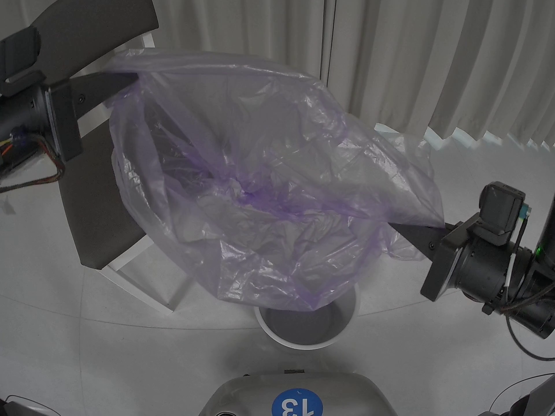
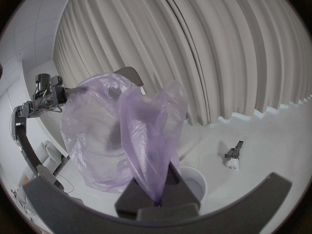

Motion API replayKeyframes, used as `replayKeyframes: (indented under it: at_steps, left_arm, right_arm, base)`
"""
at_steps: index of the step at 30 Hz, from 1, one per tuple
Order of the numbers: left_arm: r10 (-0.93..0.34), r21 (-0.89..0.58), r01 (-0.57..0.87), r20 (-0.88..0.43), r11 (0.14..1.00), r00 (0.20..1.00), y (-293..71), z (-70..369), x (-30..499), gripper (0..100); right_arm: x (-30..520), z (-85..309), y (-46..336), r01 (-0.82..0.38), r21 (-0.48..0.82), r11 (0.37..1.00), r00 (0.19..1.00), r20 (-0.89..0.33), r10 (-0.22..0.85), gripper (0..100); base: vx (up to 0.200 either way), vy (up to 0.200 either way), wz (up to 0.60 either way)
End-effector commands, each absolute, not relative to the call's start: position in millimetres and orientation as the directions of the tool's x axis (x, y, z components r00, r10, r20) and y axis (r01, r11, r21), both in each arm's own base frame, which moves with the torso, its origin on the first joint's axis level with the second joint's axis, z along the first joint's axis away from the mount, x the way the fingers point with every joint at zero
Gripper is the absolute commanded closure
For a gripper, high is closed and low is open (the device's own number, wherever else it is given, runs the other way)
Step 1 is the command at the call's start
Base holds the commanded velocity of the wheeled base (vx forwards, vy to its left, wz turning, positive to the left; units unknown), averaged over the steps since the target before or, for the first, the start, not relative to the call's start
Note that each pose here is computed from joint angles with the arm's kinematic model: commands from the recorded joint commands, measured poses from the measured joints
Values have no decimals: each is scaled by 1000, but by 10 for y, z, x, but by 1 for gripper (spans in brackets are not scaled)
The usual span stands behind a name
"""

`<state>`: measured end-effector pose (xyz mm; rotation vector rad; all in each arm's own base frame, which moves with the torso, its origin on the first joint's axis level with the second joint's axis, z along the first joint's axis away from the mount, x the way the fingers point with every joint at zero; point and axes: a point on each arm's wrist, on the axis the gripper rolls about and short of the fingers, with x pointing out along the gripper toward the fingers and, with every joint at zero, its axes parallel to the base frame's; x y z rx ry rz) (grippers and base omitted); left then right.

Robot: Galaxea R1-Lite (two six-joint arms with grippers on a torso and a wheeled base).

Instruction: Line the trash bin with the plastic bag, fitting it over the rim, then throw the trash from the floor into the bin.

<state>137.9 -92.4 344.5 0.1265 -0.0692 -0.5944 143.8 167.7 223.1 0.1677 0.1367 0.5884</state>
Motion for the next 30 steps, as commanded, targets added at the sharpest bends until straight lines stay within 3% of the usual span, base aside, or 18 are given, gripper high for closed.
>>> replayKeyframes:
  at_steps: [1, 7, 16, 30]
  left_arm:
    - [-579, 129, 572, 21, 810, 815, -911, 3405, 1340, 100]
    - [-612, 87, 609, -2, 788, 791, -946, 3318, 1283, 100]
    - [-624, 39, 628, -72, 777, 778, -953, 3087, 1242, 100]
    - [-631, -20, 641, -200, 767, 750, -1083, 2692, 1326, 100]
  right_arm:
    - [1388, 2328, 1540, -522, 200, 829, 837, -69, 543, 100]
    - [1291, 2314, 1291, -466, 153, 872, 847, -210, 489, 100]
    - [1200, 2305, 1044, -402, 111, 909, 856, -308, 416, 100]
    - [1095, 2232, 874, -385, -27, 923, 790, -526, 314, 100]
  base:
    - [0, 0, 0]
    - [0, 0, 0]
    - [0, 0, 0]
    - [0, 0, 0]
